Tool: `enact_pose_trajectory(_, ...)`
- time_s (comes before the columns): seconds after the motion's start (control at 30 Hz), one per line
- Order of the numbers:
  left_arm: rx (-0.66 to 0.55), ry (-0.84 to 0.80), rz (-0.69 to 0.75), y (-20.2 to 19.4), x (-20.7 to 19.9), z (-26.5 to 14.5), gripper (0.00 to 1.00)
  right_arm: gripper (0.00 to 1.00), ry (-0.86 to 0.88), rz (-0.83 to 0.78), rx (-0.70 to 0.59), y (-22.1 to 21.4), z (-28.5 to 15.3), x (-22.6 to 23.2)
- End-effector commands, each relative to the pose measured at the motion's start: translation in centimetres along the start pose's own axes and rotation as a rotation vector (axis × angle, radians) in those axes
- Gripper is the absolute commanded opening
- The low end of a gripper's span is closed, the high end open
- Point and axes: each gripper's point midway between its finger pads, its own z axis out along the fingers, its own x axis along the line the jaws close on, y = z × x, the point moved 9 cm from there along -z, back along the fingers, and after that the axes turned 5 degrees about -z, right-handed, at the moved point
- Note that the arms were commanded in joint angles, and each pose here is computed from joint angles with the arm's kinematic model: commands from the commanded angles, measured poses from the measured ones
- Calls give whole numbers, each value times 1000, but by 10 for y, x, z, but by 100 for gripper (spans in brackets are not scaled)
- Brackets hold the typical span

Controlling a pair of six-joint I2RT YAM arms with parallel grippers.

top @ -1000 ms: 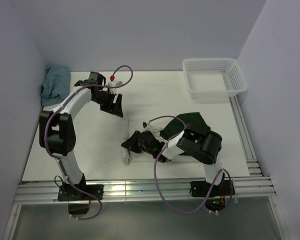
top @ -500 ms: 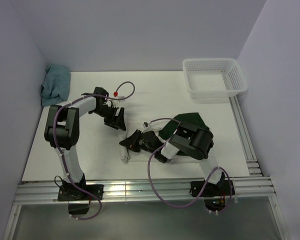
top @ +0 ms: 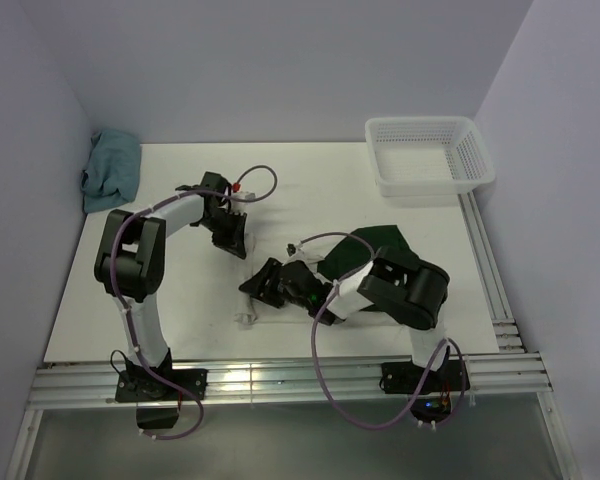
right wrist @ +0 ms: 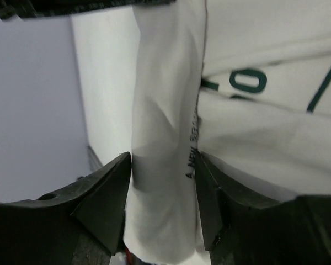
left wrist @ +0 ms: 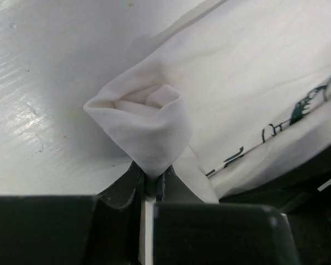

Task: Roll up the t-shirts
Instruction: Roll the tshirt

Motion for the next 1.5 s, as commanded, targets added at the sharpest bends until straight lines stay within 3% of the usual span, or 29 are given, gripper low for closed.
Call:
enact_pose_trajectory(0.0, -47, 172, 60, 9, -10, -11, 0, 58, -127, -115, 11, -9, -6, 4)
enact_pose_trajectory(0.4, -22, 279, 63, 11, -29, -7, 0, 63, -475, -341, -71, -18, -33, 39)
enact_pose_trajectory(0.63, -5, 298, 75, 13, -36, -3, 0, 68, -485, -447, -137, -16, -39, 77)
enact_pose_trajectory(0.73, 5, 303, 79, 13, -36, 0, 0, 61, -486, -497, -166, -12, -31, 85)
enact_pose_trajectory(0.87, 12, 305, 81, 13, -37, 1, 0, 43, -484, -549, -183, -9, -11, 106)
enact_pose_trajectory(1.17, 17, 311, 89, 13, -40, 2, 0, 39, -556, -590, -172, -7, 26, 98)
enact_pose_trajectory(1.47, 17, 310, 97, 15, -42, 2, 3, 39, -664, -588, -137, -16, 22, 59)
